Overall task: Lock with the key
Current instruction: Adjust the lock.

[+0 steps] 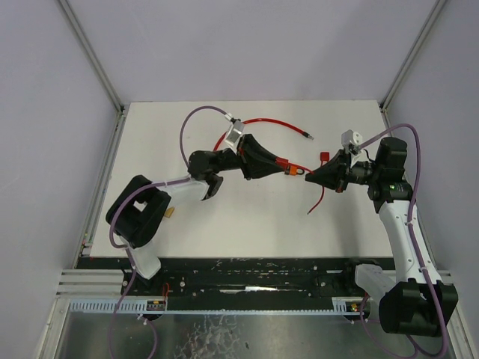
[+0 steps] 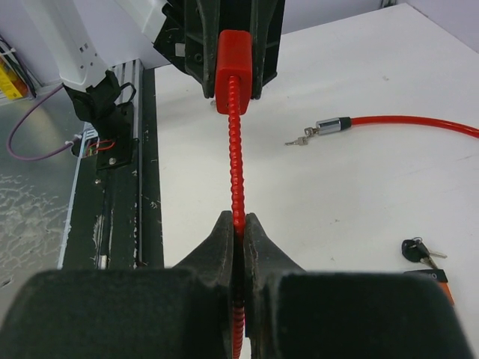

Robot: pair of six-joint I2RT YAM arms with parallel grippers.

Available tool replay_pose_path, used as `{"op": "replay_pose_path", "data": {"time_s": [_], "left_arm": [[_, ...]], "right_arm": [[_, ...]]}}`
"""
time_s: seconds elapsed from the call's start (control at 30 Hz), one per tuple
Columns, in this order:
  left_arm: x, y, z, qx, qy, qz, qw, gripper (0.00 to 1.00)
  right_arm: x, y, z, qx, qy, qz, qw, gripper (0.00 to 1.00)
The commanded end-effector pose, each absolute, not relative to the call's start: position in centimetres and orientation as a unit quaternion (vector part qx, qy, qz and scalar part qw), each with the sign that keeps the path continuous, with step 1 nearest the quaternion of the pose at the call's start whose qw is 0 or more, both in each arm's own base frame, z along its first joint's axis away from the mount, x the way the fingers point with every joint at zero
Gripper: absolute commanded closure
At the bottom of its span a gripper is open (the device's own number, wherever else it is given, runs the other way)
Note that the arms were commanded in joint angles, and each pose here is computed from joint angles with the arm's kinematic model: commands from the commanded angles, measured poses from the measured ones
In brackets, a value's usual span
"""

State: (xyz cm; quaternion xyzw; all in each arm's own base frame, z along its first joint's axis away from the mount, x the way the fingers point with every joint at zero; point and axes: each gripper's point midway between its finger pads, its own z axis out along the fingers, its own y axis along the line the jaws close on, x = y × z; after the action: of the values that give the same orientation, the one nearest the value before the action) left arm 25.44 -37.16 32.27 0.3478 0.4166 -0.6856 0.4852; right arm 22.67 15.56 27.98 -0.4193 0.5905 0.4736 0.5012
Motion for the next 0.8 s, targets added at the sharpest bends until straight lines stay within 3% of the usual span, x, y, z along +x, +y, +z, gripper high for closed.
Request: {"op": "replay_pose_path", "data": {"time_s": [0.0, 0.17, 0.3, 0.5, 0.77], "left_arm": [[25.0, -37.0, 33.7, 0.361, 0.384, -0.686, 0.502, 0.99], [27.2, -37.5, 32.8, 0.338, 0.436, -0.680, 0.484, 0.99], [30.6, -38.8, 30.6, 0.304, 0.532, -0.652, 0.447, 1.00], [30.8, -39.6, 26.7, 0.366, 0.611, -0.605, 0.356, 1.00], [27.4, -39.3, 25.8, 0.501, 0.554, -0.538, 0.391, 1.00]], "right_arm": [[23.3, 15.2, 28.1, -0.425, 0.593, 0.444, 0.520, 1.00], [25.1, 13.6, 27.5, -0.435, 0.632, 0.343, 0.542, 0.51], [26.0, 11.9, 27.8, -0.462, 0.640, 0.247, 0.562, 0.31], [25.8, 11.7, 28.0, -0.491, 0.615, 0.212, 0.579, 0.20], [24.6, 13.6, 26.6, -0.488, 0.613, 0.311, 0.537, 0.24]]}}
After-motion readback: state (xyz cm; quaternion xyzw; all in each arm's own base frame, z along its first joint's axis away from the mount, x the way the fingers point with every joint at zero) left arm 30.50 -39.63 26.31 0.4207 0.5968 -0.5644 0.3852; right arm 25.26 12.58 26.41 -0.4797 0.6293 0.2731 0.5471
